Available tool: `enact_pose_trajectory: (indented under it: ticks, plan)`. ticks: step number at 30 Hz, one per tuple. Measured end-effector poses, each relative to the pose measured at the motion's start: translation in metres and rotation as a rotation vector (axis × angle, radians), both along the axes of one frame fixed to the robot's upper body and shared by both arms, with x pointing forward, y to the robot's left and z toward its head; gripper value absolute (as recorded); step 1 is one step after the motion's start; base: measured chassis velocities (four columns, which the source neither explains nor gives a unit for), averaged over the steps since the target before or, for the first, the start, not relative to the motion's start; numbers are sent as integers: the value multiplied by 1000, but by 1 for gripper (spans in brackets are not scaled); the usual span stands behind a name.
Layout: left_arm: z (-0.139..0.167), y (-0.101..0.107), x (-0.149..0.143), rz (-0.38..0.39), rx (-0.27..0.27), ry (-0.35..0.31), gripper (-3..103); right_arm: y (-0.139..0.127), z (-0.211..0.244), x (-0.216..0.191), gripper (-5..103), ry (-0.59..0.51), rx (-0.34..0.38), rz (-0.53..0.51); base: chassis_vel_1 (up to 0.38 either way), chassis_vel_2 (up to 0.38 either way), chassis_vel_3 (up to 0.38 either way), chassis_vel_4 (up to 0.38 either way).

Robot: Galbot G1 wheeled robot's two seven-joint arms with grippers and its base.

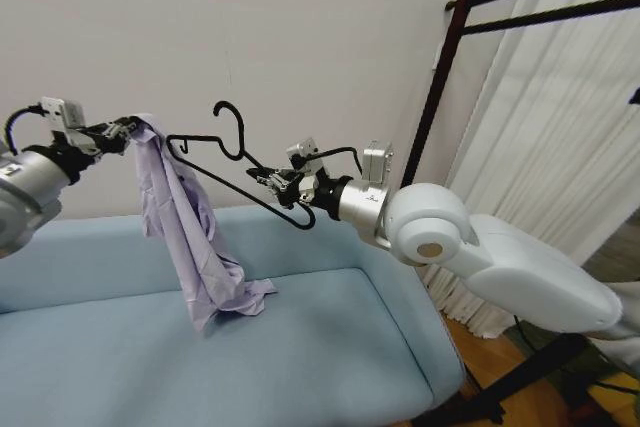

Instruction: Pick up the clothes from the sofa and hang them on the clothes hanger.

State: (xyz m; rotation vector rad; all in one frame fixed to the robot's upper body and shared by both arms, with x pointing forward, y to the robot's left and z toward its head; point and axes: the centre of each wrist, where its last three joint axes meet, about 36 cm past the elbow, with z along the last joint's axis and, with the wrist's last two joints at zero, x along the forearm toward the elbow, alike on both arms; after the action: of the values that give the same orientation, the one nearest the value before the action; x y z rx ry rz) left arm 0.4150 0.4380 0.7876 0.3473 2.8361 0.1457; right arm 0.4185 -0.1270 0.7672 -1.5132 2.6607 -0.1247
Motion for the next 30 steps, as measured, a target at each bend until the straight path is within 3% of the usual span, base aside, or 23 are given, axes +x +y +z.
enact_pose_trajectory:
  ticks: [10, 30]
  plan:
    - [4, -2, -2, 0, 3, -2, 1, 10, -6, -3, 2, 17, -12, 17, 0, 0, 0, 0]
    - [1, -11, -6, -28, 6, -6, 1, 23, -7, 27, 2, 16, 9, -85, 0, 0, 0, 0]
